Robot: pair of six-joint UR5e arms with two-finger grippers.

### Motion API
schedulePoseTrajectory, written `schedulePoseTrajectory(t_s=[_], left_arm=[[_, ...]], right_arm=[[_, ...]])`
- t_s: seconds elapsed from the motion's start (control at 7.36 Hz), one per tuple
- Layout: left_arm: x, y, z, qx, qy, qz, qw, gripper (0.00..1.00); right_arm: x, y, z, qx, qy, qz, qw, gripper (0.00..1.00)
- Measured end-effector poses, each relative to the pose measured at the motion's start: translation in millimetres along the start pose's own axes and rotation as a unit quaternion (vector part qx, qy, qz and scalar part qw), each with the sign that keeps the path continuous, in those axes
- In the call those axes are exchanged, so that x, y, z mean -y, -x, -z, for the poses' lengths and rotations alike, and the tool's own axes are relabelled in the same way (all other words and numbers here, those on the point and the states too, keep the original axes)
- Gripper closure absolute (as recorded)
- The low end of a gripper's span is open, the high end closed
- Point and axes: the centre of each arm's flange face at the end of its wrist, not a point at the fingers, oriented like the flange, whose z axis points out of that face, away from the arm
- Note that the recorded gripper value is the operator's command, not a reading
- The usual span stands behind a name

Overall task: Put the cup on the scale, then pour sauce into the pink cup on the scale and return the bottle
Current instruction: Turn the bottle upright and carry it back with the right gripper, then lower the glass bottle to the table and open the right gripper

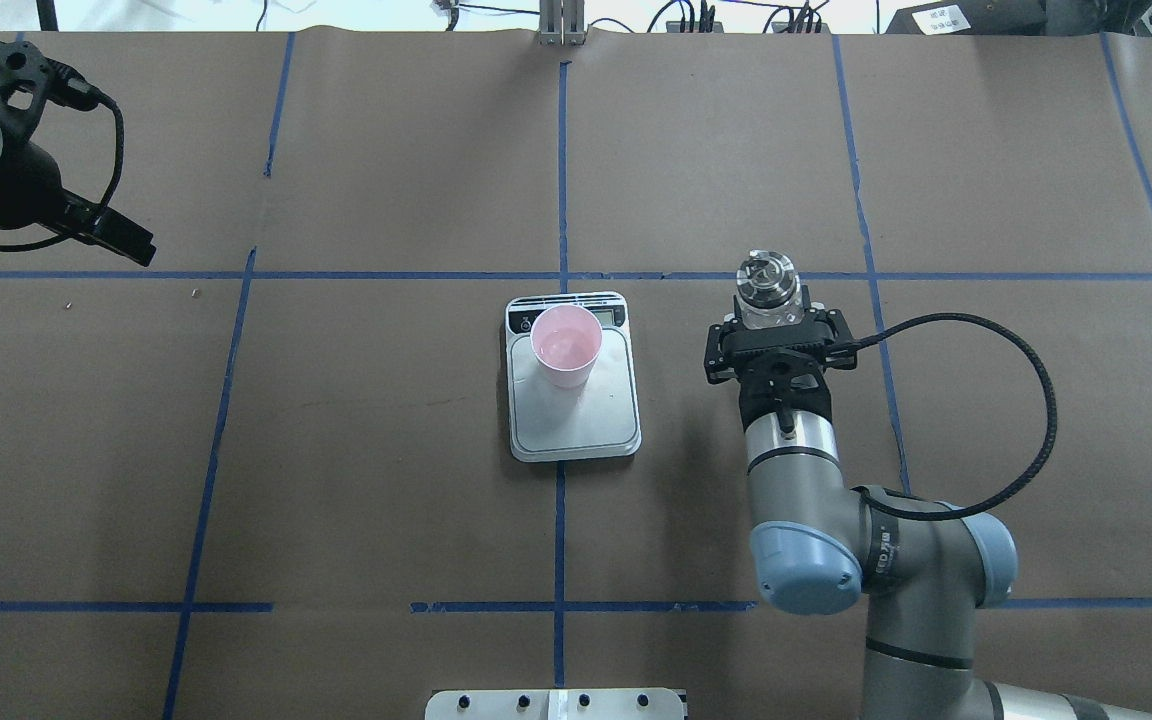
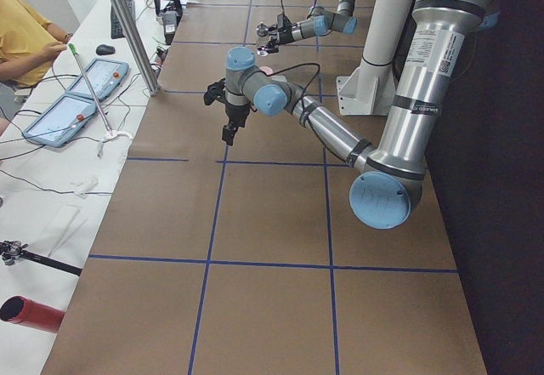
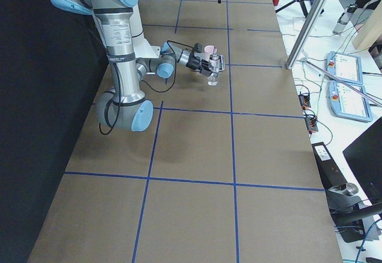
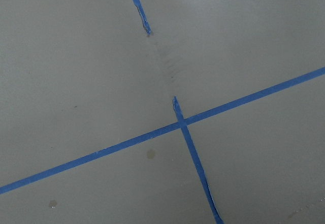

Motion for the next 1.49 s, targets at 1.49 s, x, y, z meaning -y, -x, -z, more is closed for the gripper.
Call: schedulePoseTrajectory(t_s=[1.49], left_arm=[[3,1,8,0.0,-0.007,0.002,1.0,0.0]], right_arm=[[-75,-106,-19,0.008,0.022,-0.108,0.9939,1.0]])
